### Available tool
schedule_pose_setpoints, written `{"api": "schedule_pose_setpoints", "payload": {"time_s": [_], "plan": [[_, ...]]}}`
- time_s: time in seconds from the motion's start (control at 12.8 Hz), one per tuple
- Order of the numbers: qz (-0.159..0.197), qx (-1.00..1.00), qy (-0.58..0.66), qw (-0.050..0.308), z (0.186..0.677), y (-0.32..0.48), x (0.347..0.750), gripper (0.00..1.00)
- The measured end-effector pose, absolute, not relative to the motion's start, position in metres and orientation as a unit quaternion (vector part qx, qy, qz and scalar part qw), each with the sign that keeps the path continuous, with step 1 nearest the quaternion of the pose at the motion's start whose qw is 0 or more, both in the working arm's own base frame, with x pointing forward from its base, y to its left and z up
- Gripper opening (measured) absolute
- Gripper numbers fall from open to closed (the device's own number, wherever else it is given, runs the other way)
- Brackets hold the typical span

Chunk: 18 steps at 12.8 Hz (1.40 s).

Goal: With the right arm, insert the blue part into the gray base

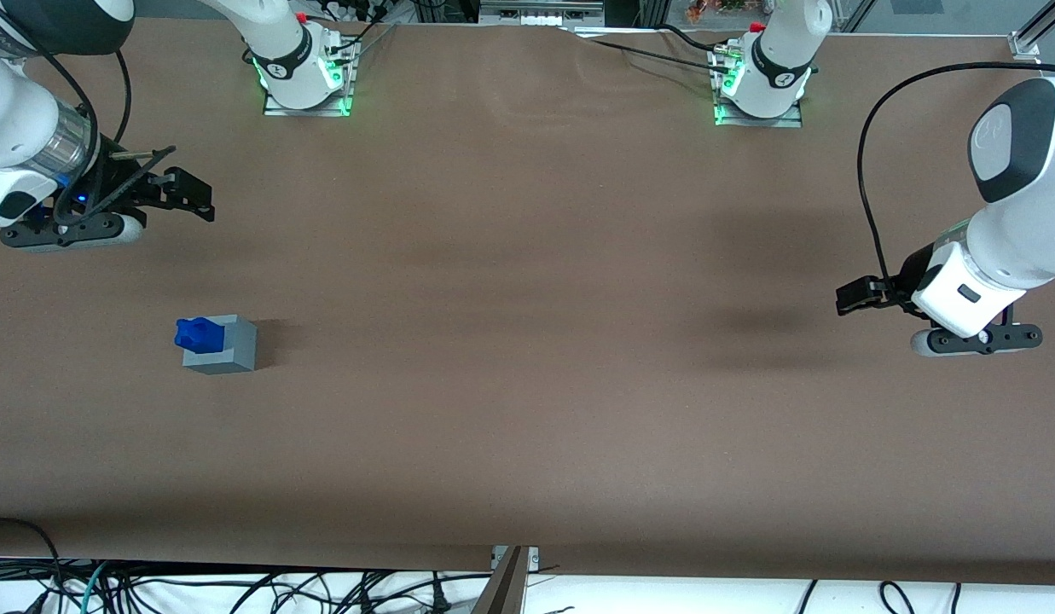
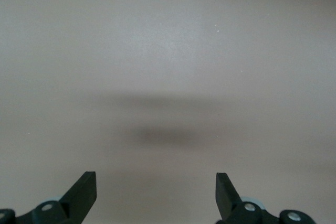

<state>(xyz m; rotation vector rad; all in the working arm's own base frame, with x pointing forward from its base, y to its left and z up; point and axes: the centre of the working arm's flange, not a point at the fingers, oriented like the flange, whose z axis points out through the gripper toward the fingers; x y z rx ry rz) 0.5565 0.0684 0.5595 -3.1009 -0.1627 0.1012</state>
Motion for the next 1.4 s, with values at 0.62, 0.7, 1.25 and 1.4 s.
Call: {"api": "schedule_pose_setpoints", "payload": {"time_s": [0.62,0.7,1.25,1.4], "plan": [[0.03,-0.998,-0.057,-0.004,0.548,0.071,0.571,0.99],[0.03,-0.998,-0.06,-0.003,0.547,0.072,0.572,0.99],[0.025,-0.997,-0.069,-0.018,0.55,0.073,0.574,0.99],[0.023,-0.997,-0.072,-0.019,0.553,0.077,0.574,0.99]]}}
